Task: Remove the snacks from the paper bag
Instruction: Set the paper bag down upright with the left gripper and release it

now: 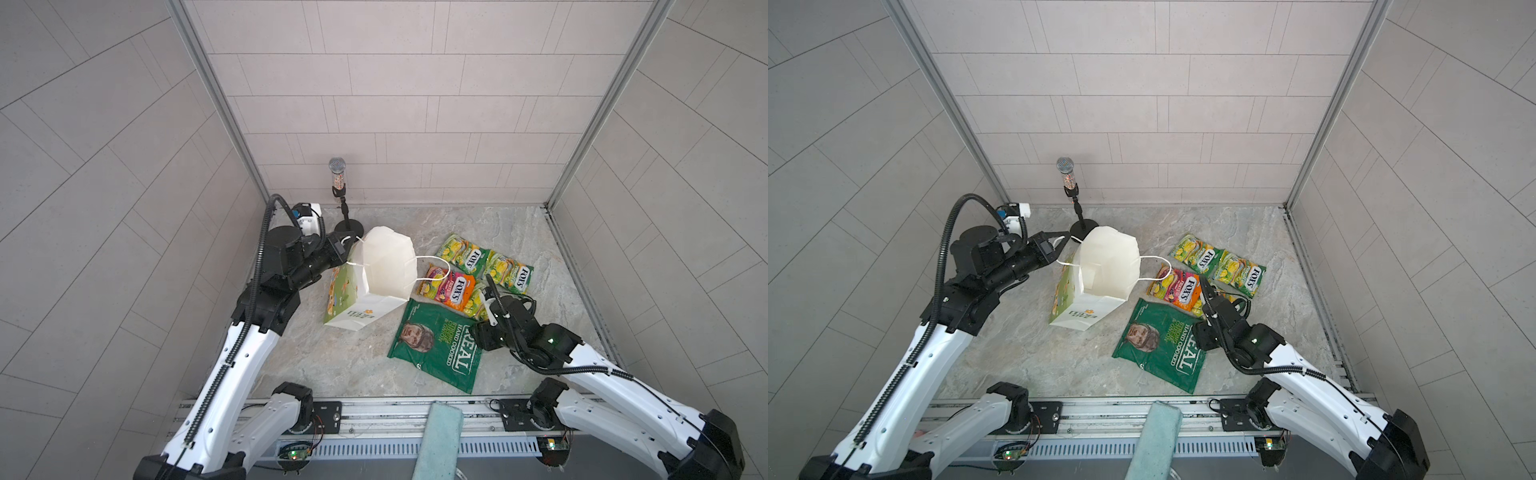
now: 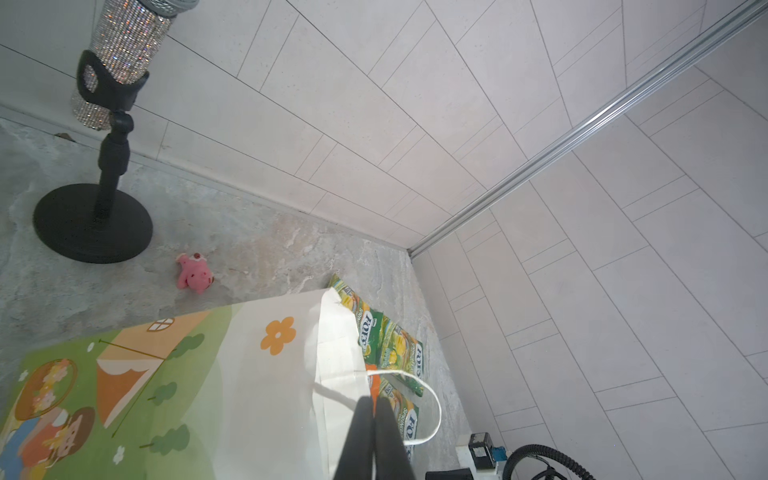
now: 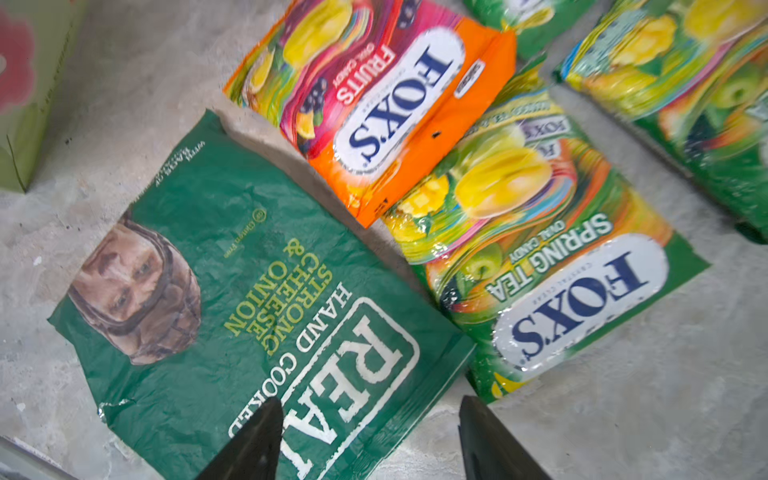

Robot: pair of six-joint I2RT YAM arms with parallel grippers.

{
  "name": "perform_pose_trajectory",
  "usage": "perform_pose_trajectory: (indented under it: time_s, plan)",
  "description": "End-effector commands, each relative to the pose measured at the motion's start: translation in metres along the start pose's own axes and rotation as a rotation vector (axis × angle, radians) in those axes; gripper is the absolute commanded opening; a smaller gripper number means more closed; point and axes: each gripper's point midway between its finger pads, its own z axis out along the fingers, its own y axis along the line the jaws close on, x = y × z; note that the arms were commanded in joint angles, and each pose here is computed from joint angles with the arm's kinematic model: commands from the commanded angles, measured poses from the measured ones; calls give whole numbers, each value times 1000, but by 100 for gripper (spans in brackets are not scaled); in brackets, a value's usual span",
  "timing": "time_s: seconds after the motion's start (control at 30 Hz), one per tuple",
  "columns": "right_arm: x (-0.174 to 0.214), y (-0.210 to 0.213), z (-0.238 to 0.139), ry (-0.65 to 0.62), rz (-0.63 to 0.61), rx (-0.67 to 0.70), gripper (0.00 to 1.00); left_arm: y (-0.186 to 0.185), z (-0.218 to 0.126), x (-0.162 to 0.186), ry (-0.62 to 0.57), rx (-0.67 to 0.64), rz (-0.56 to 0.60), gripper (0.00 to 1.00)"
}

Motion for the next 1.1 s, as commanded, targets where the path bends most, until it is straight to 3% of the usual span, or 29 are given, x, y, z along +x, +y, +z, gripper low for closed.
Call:
perform_pose_trajectory:
  time_s: [0.0,0.27,0.5,0.8,1.07]
  plan:
    - [2,-16,-2,-19,26,76,69,-39,0,-19,-46,150,-42,0]
    - [2,-16,-2,-15,33,73,69,-87,23,-15,-18,280,-89,0]
    - [1,-15,-3,-18,34,68,69,-85,43,-11,-15,291,-186,0]
    - [3,-15,-2,-8,31,64,70,-40,61,-4,-27,206,-238,0]
    - [5,-14,-2,-1,31,59,70,31,77,-5,-13,106,-299,0]
